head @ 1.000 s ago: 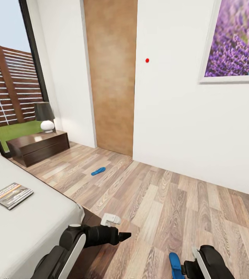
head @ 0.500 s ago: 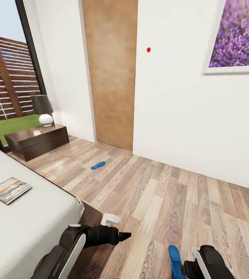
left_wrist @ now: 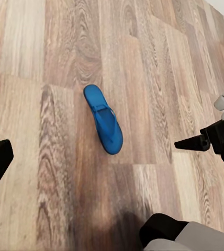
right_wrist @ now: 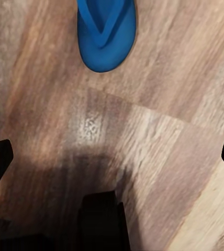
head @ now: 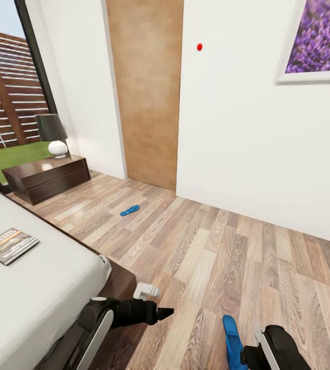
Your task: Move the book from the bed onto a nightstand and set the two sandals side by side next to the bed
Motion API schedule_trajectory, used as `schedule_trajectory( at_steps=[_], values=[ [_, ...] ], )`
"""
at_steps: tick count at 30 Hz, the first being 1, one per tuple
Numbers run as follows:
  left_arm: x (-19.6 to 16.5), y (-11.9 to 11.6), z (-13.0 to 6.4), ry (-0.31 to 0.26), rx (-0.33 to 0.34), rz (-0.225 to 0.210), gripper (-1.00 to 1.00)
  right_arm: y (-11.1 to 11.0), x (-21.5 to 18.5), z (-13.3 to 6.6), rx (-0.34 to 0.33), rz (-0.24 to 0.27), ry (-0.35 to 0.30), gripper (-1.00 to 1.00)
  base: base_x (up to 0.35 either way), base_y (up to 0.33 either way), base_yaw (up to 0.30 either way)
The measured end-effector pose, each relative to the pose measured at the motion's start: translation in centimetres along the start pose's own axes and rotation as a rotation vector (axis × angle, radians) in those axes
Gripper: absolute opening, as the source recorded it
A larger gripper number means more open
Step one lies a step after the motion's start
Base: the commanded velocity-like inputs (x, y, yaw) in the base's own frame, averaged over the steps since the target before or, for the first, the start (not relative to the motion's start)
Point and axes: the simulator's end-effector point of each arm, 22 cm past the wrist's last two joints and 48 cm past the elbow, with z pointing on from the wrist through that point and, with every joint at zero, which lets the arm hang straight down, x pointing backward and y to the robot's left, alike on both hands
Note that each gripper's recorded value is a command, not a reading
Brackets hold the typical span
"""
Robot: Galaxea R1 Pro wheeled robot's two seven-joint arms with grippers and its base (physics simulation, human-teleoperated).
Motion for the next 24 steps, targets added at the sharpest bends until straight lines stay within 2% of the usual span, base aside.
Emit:
schedule_trajectory(
  at_steps=[6, 12, 14, 18, 24],
  values=[
    [0.7, 0.5, 0.4, 0.014, 0.013, -0.027, 1.00, 0.0, 0.6, 0.8, 0.003, -0.002, 0.024, 1.00, 0.000, 0.000, 0.000],
    [1.4, -2.1, 0.0, 0.011, 0.207, -0.091, 1.00, 0.0, 0.9, 1.1, 0.005, -0.002, 0.032, 1.00, 0.000, 0.000, 0.000],
    [1.7, -2.2, -0.1, 0.008, 0.233, -0.098, 1.00, 0.0, 0.9, 1.1, 0.005, -0.002, 0.032, 1.00, 0.000, 0.000, 0.000],
    [2.0, -2.0, 0.1, -0.012, 0.254, -0.102, 1.00, 0.0, 0.9, 1.1, 0.005, -0.002, 0.032, 1.00, 0.000, 0.000, 0.000],
    [2.4, -1.5, 0.4, -0.022, 0.253, -0.107, 1.00, 0.0, 0.9, 1.1, 0.005, -0.002, 0.032, 1.00, 0.000, 0.000, 0.000]
  ],
)
